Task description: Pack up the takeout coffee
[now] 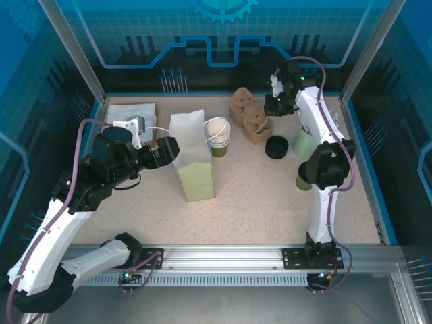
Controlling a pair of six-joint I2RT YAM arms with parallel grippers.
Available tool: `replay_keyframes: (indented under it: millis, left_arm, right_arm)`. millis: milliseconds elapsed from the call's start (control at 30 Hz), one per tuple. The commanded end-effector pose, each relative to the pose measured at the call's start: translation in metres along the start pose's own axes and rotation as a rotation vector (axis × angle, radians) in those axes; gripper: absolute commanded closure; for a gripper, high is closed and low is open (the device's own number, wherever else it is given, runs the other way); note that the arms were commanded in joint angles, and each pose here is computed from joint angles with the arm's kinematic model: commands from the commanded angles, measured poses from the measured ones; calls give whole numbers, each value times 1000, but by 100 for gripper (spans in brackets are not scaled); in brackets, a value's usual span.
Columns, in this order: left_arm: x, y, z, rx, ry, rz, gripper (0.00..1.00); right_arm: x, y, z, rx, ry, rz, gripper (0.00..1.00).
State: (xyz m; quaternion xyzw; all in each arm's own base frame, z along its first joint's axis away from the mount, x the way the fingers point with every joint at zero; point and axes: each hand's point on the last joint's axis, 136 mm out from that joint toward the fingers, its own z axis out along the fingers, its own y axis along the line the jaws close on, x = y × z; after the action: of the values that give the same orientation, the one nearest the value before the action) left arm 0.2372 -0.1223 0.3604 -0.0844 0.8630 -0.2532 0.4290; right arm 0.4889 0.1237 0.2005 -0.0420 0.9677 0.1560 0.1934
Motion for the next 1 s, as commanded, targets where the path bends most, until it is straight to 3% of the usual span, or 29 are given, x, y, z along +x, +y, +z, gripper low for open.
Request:
replay_keyframes:
  millis: [0, 233, 467, 767, 967]
  left_arm:
    - [-3, -9, -1, 53, -19, -17, 2]
    - [-10, -27, -7, 152, -46, -26, 2]
    - [-18, -60, -9, 340, -74, -43, 2]
    - [-31, -120, -8, 632, -61, -27, 4]
    - [-46, -150, 3, 756, -55, -48, 4]
  right_arm:
    - [-10, 13, -36, -66, -79, 26, 95]
    - [-19, 36, -78, -153, -176, 37, 96]
    - [-21, 68, -152, -259, -343, 30, 98]
    - [13, 108, -249, -489, -598, 72, 100]
    - [46, 132, -288, -698, -655, 107, 100]
